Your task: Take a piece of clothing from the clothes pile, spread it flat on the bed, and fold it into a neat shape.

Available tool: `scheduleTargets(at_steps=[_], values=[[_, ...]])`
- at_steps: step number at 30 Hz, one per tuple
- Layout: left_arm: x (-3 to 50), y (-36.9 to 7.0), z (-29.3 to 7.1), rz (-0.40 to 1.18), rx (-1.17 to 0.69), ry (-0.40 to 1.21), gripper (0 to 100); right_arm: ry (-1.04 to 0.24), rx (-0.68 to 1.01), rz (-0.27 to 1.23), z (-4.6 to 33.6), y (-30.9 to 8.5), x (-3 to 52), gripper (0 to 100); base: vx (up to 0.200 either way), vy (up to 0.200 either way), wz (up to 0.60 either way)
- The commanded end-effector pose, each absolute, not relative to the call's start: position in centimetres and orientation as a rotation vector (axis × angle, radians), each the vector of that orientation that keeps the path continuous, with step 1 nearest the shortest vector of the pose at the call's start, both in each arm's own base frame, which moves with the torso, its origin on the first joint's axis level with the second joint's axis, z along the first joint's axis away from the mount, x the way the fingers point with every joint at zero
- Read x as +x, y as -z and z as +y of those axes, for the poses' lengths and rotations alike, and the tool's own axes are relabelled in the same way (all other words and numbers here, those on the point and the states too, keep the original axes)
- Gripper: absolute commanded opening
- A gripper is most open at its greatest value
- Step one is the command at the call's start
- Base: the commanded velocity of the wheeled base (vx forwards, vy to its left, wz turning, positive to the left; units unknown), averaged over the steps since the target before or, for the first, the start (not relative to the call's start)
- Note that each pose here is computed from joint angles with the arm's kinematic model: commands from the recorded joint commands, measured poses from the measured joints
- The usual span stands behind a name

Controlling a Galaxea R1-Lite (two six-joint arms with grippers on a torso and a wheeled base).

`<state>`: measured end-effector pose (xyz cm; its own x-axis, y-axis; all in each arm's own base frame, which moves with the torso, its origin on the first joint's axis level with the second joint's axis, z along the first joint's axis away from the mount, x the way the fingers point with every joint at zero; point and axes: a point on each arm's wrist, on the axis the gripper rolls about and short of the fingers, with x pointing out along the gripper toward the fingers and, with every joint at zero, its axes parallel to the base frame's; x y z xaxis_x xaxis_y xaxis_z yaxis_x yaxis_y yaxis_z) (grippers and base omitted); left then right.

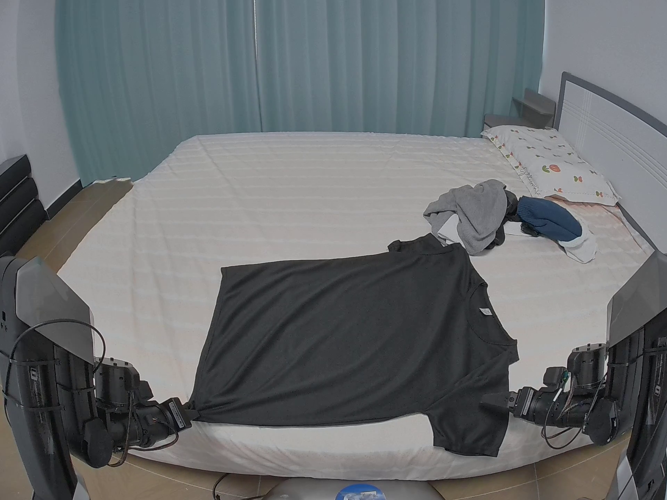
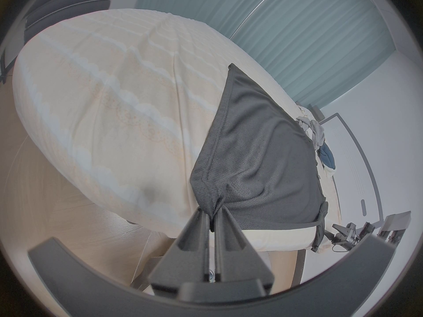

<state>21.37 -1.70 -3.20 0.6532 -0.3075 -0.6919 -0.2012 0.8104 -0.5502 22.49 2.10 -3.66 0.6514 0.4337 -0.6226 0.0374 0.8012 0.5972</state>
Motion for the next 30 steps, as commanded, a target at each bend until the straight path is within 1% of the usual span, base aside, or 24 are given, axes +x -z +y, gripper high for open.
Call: scheduleTargets(at_steps=[1,3,4,12,19,21,25,26,30], values=[[21.4,3.2,-1.7,0.873,-0.645,0.063,0,-0.242,0.618,0.850,2.1,4.0,22.6,100,0.000,0.000,0.00],[21.4,3.2,-1.7,0.873,-0.645,0.063,0,-0.246,0.616,0.842,2.2,3.9,22.6,100,0.000,0.000,0.00],[21.4,3.2,-1.7,0.873,-0.645,0.063,0,-0.245,0.616,0.840,2.2,3.8,22.6,0,0.000,0.000,0.00],[21.4,3.2,-1.7,0.872,-0.649,0.064,0,-0.158,0.577,0.859,2.0,4.7,22.4,0,0.000,0.000,0.00],[21.3,3.2,-1.6,0.872,-0.648,0.065,0,-0.170,0.541,0.833,1.8,3.2,21.4,0,0.000,0.000,0.00],[21.2,3.2,-1.6,0.876,-0.650,0.063,0,-0.168,0.535,0.817,1.7,2.1,21.2,0,0.000,0.000,0.00],[21.3,3.2,-1.6,0.873,-0.650,0.064,0,-0.151,0.554,0.864,1.5,1.8,20.6,0,0.000,0.000,0.00],[21.3,3.2,-1.6,0.875,-0.650,0.064,0,-0.144,0.566,0.898,1.7,1.8,20.3,0,0.000,0.000,0.00],[21.0,3.2,-1.6,0.884,-0.647,0.057,0,-0.130,0.573,0.930,1.7,1.4,19.8,0,0.000,0.000,0.00]])
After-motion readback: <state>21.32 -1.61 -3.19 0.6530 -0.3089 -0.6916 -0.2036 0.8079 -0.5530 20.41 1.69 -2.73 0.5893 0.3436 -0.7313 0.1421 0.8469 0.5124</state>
